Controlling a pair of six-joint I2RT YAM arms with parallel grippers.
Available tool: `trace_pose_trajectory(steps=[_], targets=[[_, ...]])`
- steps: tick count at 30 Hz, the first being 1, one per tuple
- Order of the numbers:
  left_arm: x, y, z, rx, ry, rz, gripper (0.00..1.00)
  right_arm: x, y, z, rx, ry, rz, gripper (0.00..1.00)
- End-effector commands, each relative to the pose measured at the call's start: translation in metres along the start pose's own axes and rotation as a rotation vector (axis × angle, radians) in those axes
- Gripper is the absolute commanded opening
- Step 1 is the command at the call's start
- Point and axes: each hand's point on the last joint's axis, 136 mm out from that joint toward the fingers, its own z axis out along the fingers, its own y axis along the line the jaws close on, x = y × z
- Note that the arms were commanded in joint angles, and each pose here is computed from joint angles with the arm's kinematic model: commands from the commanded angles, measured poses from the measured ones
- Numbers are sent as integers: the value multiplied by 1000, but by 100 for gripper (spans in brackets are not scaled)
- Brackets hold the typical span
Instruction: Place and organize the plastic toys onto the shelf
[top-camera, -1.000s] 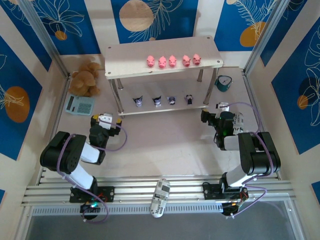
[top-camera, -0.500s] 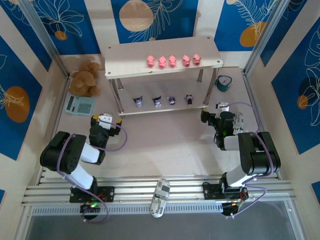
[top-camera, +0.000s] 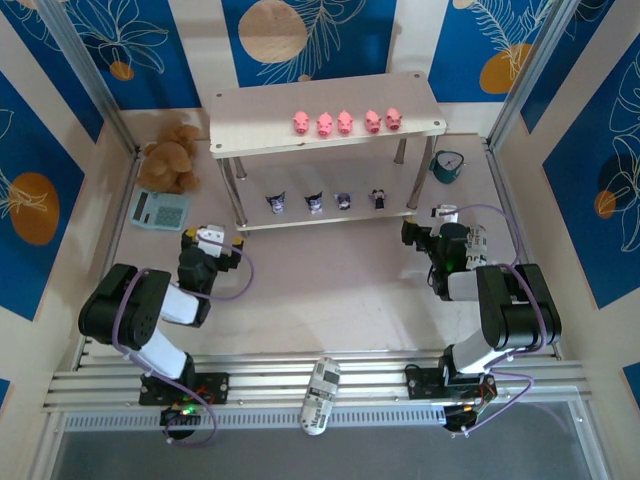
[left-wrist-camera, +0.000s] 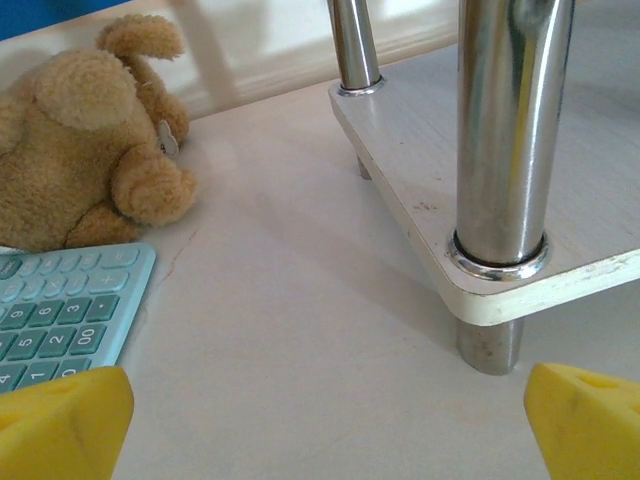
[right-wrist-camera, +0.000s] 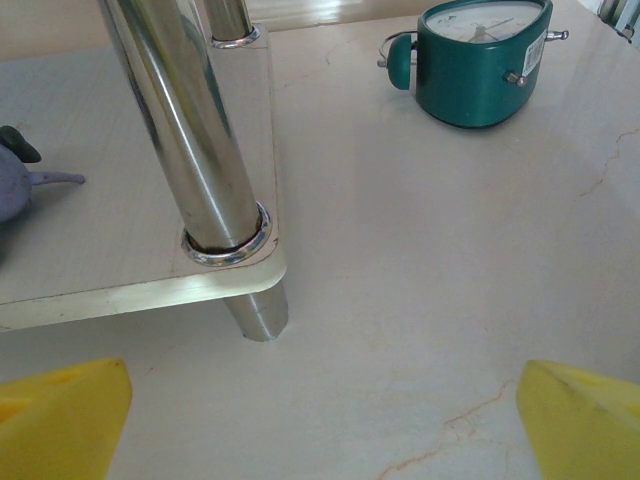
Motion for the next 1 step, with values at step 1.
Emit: trace_pose_trajectory(steps=[1], targets=[[-11, 4, 2, 4, -32, -28, 100, -9, 3, 1, -6, -26, -1, 99]])
